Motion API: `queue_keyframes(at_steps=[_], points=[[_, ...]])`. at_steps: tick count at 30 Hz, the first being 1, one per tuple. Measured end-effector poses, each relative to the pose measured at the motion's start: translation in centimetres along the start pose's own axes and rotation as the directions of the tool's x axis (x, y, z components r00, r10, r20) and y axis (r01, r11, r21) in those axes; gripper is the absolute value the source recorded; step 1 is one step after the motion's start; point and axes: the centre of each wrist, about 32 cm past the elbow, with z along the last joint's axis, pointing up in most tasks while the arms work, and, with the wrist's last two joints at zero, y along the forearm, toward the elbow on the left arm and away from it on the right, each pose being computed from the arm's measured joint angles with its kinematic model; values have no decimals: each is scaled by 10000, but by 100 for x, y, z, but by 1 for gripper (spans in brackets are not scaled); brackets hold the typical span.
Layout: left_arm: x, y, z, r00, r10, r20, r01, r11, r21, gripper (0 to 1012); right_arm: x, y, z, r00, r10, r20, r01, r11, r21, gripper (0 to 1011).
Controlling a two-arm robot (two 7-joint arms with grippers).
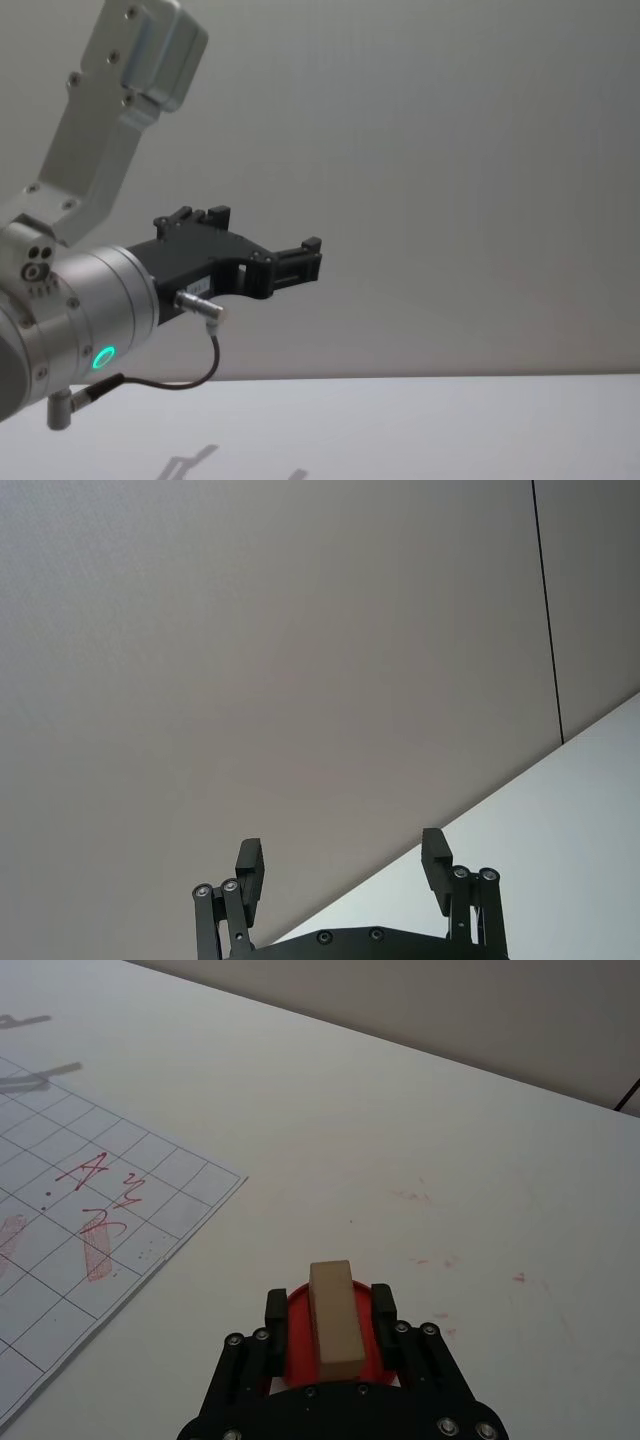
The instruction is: Use the one hand to pick up the stamp and affix it onto the A4 paper.
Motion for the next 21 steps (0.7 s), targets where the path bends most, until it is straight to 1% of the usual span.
queue_keyframes(at_steps=[1,2,3,4,6,7,8,9,11,13,15,16,17,19,21], points=[[0,0,0,10000,0,0,0,10000,1,1001,-1,0,-1,10000,-2,3,2,10000,-3,466],[0,0,0,10000,0,0,0,10000,0,1001,-1,0,-2,10000,-4,4,4,10000,-4,544],[0,0,0,10000,1,0,-1,10000,1,1001,-1,0,-3,10000,-5,6,5,10000,-6,544],[0,0,0,10000,0,1,0,10000,1,1001,-2,1,-3,10000,-10,9,10,10000,-7,598],[0,0,0,10000,0,-1,0,10000,0,1001,-4,1,-5,10000,-13,11,13,10000,-10,669],[0,0,0,10000,1,0,-1,10000,0,1001,-4,1,-5,10000,-13,11,13,10000,-10,669],[0,0,0,10000,1,0,-1,10000,0,1001,-4,1,-6,10000,-15,12,15,10000,-12,728],[0,0,0,10000,0,0,0,10000,0,1001,-5,1,-7,10000,-15,12,15,10000,-13,766],[0,0,0,10000,0,0,0,10000,0,1001,-5,1,-9,10000,-19,13,19,10000,-16,795],[0,0,0,10000,0,-1,0,10000,0,1001,-5,1,-9,10000,-21,14,21,10000,-16,872],[0,0,0,10000,0,0,0,10000,1,1001,-5,1,-11,10000,-24,15,24,10000,-18,909],[0,0,0,10000,0,-1,0,10000,0,1001,-5,1,-11,10000,-25,16,25,10000,-20,954],[0,0,0,10000,0,0,0,10000,0,1001,-5,1,-12,10000,-26,15,26,10000,-19,954],[0,0,0,10000,0,0,0,10000,0,1001,-5,1,-12,10000,-29,17,29,10000,-19,1001],[0,0,0,10000,1,0,-1,10000,0,1001,-5,1,-13,10000,-32,19,32,10000,-20,1001]])
